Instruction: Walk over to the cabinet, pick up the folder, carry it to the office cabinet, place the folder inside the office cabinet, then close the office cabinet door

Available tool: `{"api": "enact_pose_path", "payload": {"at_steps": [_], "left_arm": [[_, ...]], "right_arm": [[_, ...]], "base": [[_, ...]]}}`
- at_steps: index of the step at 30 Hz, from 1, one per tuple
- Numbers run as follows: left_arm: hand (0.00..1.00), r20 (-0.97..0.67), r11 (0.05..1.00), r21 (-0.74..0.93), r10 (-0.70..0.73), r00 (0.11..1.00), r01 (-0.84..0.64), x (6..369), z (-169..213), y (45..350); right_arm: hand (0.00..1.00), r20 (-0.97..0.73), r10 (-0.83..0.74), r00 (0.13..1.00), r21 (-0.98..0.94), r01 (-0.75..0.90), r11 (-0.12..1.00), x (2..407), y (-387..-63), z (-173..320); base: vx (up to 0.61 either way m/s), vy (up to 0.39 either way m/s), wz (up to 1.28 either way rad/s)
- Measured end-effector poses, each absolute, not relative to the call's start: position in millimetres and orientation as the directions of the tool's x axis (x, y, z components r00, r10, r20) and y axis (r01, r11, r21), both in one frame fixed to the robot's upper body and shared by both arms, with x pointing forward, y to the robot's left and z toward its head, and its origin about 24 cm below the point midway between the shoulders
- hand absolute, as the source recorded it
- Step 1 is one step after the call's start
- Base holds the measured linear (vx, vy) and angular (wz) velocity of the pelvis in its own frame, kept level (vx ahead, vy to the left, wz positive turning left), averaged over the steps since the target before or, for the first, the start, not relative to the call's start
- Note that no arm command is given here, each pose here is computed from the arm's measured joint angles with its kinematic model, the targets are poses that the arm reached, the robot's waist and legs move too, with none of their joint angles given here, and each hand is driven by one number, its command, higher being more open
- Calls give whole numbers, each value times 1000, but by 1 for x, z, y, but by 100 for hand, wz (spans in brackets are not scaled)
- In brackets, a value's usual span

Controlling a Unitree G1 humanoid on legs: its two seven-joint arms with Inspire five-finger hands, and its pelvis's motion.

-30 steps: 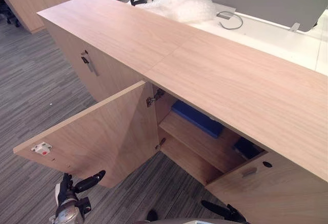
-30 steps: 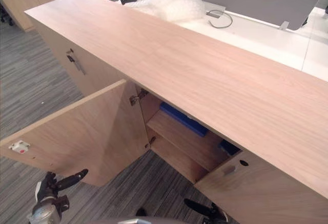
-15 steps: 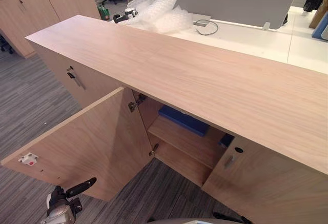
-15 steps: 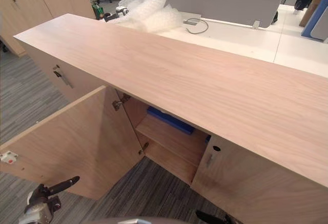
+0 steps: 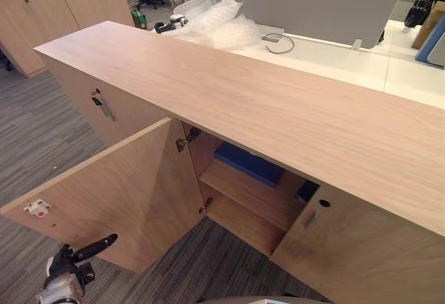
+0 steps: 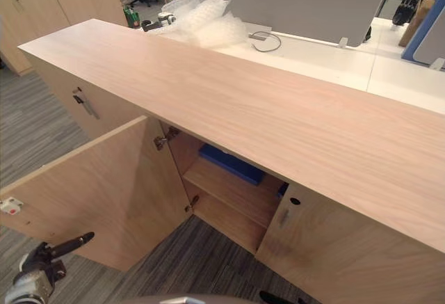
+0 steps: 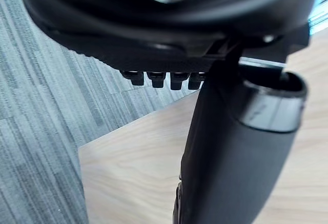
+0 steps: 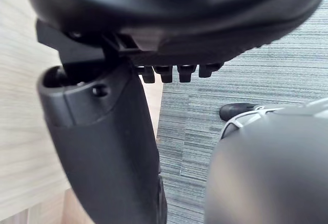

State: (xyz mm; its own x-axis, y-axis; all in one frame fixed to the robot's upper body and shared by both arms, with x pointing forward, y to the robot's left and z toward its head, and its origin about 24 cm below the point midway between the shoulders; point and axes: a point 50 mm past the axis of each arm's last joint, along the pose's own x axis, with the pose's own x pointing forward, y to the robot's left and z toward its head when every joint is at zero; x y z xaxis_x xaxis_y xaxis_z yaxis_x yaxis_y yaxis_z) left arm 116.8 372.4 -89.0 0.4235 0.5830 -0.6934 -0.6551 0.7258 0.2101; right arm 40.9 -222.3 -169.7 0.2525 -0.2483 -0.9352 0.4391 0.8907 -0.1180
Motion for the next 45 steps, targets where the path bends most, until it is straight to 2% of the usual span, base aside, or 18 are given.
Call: {"api": "enact_pose_path", "payload": {"at_steps": [3, 7, 12, 19, 24, 31, 37, 45], "left_arm": [[100, -761, 753, 162, 506, 405, -637, 95, -110, 349], [100, -802, 780, 97, 430, 416, -618, 94, -125, 324], [100, -836, 800, 169, 425, 347, -575, 60, -130, 326], [100, -806, 838, 189, 430, 408, -511, 81, -123, 331], [100, -803, 887, 200, 392, 449, -416, 92, -124, 320], [100, -818, 919, 157, 327, 473, -363, 99, -136, 286], [100, -769, 905, 203, 384, 511, -374, 110, -127, 293], [100, -752, 892, 186, 400, 525, -412, 114, -126, 290]], "right_arm": [[100, -929, -239, 283, -116, 389, 914, 53, -224, -168], [100, -906, -253, 339, -123, 362, 924, 81, -234, -162], [100, -876, -306, 373, -164, 366, 916, 91, -255, -154], [100, -895, -316, 315, -159, 437, 886, 68, -257, -158], [100, -905, -303, 297, -157, 429, 890, 63, -253, -160], [100, -913, -264, 310, -120, 414, 902, 66, -237, -164], [100, -917, -246, 315, -100, 413, 905, 62, -225, -166], [100, -905, -226, 361, -80, 376, 923, 86, -220, -164]], "base": [[-14, 1, 9], [-107, 23, 39], [-36, 65, -2], [9, 22, 37], [13, 60, 0], [-43, 99, -6], [4, -10, 21], [50, -160, -1]]}}
